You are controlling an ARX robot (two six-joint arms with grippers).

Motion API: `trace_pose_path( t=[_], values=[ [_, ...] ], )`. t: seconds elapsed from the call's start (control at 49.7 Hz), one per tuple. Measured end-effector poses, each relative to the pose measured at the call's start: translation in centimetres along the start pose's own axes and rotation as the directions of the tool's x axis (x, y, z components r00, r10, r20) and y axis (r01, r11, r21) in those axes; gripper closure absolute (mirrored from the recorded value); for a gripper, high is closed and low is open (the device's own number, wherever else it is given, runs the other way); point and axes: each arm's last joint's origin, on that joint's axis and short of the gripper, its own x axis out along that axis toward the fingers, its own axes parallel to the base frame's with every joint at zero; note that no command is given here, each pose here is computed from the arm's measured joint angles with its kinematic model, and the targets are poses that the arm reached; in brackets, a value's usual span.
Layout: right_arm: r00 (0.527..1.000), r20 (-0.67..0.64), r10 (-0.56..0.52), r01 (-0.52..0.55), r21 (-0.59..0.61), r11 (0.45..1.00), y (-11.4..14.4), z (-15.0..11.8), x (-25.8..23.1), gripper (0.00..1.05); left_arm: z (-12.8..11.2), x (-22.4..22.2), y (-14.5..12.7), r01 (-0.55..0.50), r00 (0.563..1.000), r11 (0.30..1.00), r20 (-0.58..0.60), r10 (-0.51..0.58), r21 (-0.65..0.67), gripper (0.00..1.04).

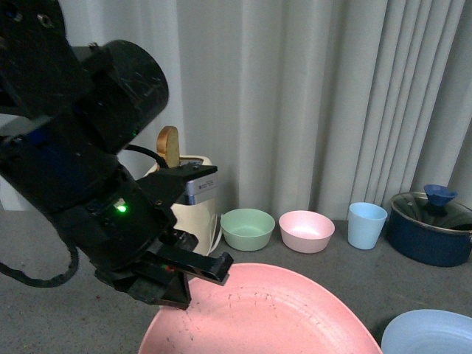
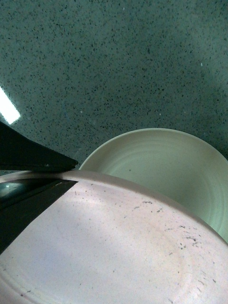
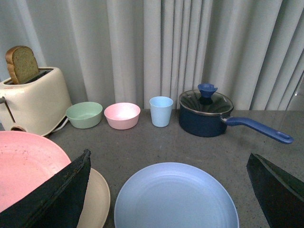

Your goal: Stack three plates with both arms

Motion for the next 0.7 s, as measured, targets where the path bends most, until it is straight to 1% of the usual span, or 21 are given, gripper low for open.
trace_pose_path(
  t=[0.241,0.362,0.523,0.704],
  values=[
    [1.000,0.000,0.000,0.000,0.000,1.000,0.0,0.0,0.0,0.07,2.2,2.9,-0.7,0.018,1.000,0.999,0.010,-0.018,-0.048,1.01],
    [1.000,0.000,0.000,0.000,0.000,1.000,0.0,0.0,0.0,0.07,2.9,4.7,-1.0,0.002,1.000,0.998,0.002,-0.002,-0.064,1.01],
    [1.000,0.000,0.000,0.000,0.000,1.000,0.0,0.0,0.0,0.07,3.1,6.6,-1.0,-0.003,1.000,0.997,-0.011,0.003,-0.075,1.01],
    [1.000,0.000,0.000,0.000,0.000,1.000,0.0,0.0,0.0,0.07,2.8,8.1,-0.9,-0.012,0.999,0.996,-0.033,0.009,-0.087,1.01]
  ],
)
